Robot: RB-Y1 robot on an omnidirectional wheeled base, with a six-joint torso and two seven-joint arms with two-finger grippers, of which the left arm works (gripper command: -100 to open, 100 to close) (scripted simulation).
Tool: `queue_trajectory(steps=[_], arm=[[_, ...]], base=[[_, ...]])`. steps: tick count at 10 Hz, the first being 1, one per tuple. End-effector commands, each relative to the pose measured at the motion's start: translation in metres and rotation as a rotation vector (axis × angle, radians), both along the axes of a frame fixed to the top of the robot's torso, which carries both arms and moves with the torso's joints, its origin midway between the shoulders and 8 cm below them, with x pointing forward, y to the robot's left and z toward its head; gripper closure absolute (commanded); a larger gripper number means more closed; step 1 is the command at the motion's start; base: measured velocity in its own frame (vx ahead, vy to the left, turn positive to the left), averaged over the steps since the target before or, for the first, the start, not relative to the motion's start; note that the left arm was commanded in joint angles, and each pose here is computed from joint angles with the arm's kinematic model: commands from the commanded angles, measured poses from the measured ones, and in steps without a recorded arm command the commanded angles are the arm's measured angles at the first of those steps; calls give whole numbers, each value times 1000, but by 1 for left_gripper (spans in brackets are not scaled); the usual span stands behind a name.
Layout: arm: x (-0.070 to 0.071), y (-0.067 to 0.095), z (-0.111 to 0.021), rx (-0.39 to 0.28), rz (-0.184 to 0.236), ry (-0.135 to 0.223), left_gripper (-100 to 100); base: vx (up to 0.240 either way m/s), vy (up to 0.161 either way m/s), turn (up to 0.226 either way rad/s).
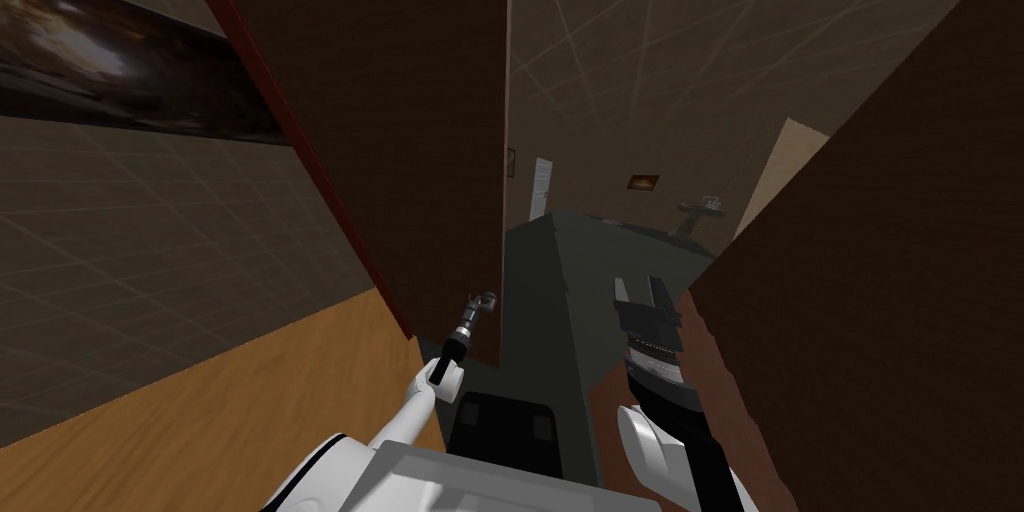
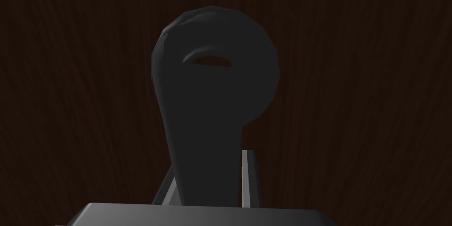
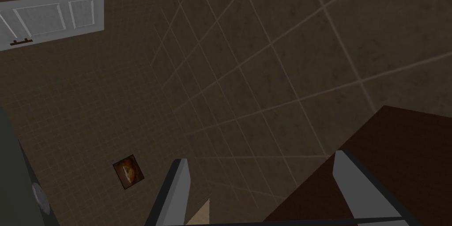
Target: Push the door open
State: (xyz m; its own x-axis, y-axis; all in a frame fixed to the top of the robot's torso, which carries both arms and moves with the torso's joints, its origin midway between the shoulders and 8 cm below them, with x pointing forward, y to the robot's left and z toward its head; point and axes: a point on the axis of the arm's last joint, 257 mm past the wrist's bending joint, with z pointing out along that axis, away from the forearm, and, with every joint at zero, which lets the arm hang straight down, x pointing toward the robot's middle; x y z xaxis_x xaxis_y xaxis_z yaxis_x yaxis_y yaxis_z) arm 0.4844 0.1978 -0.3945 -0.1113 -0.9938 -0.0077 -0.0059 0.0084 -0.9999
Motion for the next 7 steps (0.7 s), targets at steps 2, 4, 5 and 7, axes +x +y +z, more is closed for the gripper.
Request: queue_trajectory(steps=[2,4,5,7], arm=[[2,16,1,20,26,-5,100],[3,29,3,34,50,-9,100],[3,34,3,40,61,-10,100],[4,45,5,50,84,-14,100]], base=[[144,-38,59],[198,-61,51],[196,-57,89],[193,-40,96]])
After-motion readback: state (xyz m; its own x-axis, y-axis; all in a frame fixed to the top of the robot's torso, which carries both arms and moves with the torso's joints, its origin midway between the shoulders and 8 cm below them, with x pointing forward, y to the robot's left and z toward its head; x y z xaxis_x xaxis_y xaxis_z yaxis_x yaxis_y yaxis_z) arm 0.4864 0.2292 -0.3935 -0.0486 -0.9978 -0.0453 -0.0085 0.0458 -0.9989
